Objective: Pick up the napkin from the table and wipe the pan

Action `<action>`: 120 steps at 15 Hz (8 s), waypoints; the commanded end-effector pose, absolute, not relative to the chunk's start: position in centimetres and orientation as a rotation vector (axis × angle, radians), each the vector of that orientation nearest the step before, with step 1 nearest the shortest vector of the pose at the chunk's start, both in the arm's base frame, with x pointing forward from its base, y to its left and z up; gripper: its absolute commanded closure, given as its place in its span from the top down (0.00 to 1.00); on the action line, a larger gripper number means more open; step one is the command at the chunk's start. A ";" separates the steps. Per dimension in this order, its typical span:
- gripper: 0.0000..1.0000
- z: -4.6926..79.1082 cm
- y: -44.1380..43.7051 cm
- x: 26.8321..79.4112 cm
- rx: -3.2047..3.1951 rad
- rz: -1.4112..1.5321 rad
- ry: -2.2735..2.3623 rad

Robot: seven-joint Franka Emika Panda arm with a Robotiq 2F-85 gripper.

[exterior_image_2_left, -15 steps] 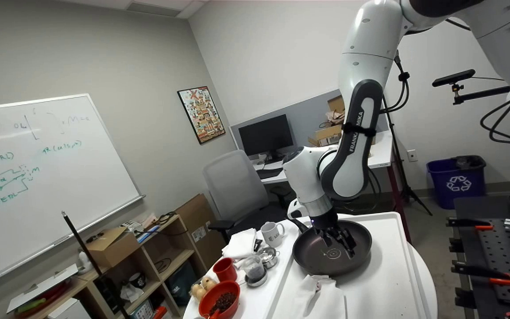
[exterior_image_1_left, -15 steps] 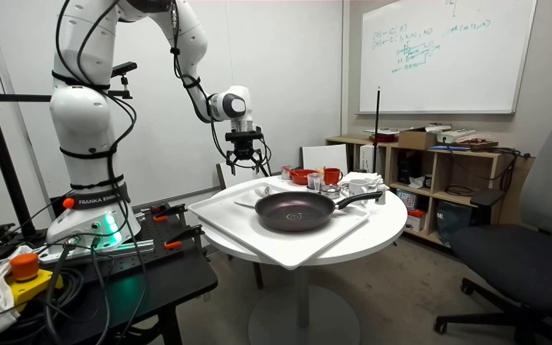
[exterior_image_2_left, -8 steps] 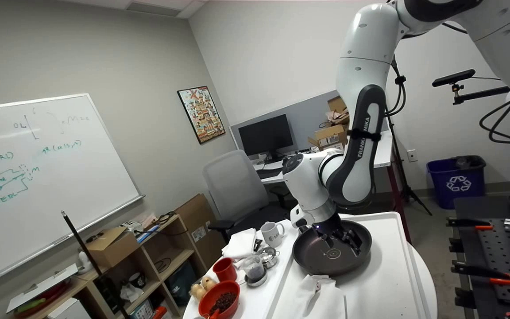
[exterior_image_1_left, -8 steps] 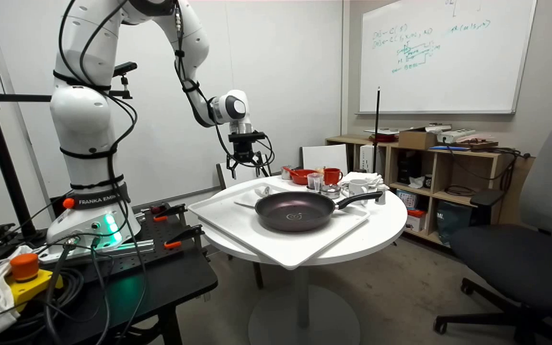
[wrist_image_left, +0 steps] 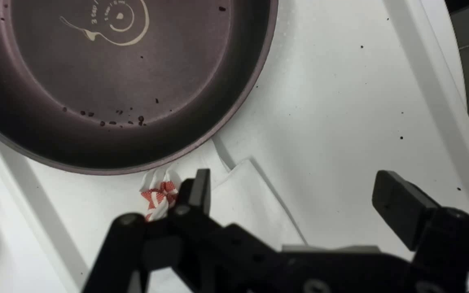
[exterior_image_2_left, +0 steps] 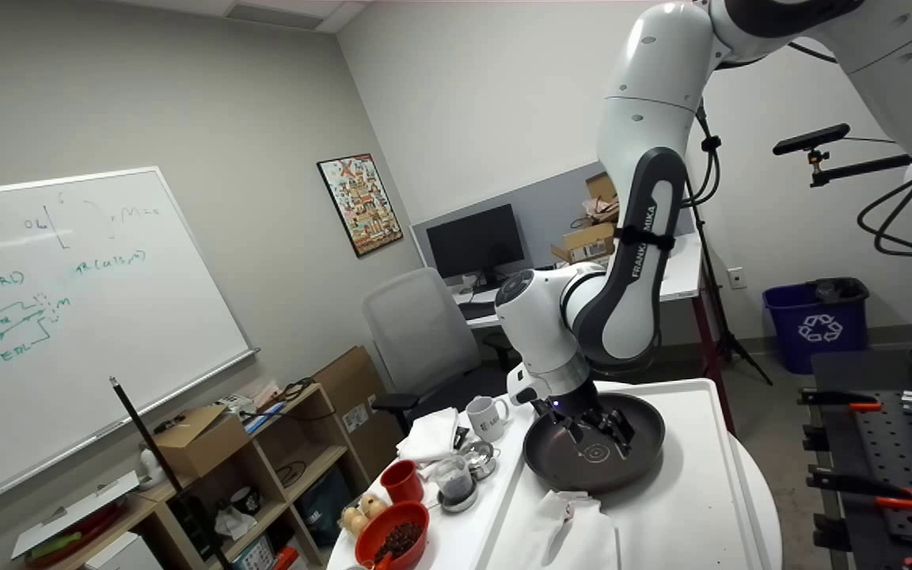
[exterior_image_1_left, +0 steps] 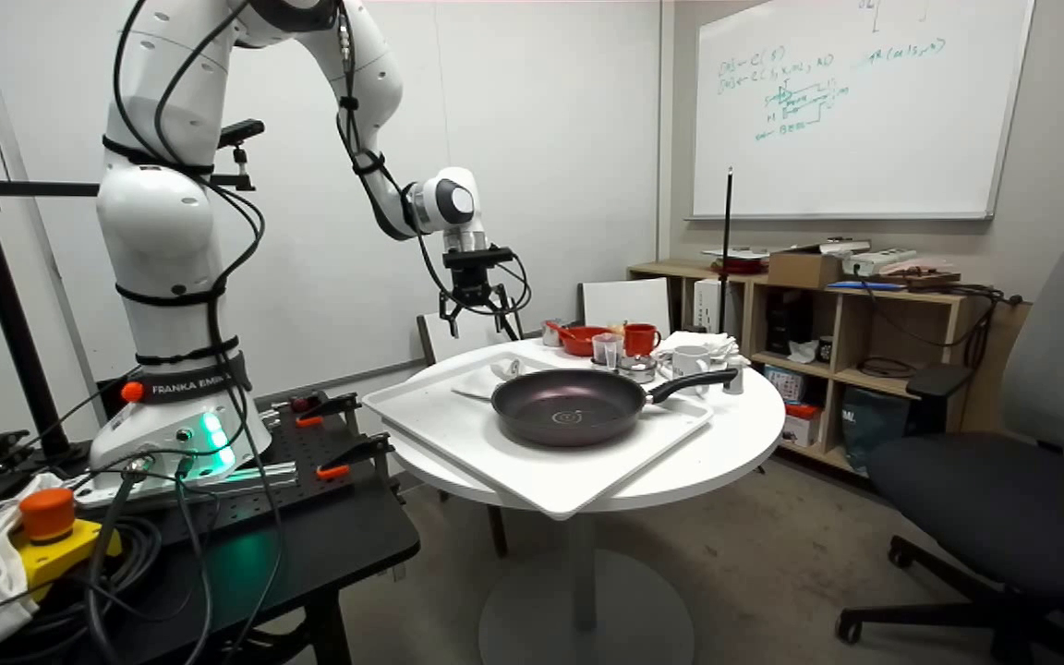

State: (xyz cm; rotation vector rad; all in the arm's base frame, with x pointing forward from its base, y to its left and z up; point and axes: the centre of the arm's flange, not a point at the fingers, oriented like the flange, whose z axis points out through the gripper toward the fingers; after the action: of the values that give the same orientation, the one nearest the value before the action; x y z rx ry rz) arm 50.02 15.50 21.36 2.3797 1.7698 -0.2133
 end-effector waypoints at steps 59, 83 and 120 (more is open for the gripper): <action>1.00 9.7 17.7 57.7 2.526 -0.342 1.912; 1.00 5.9 15.7 57.2 2.427 -0.425 1.916; 0.03 24.4 16.8 56.8 2.484 0.355 1.793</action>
State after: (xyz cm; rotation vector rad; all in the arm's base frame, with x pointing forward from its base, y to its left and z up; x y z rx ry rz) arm 57.63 19.03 22.04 2.4351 1.8656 0.2819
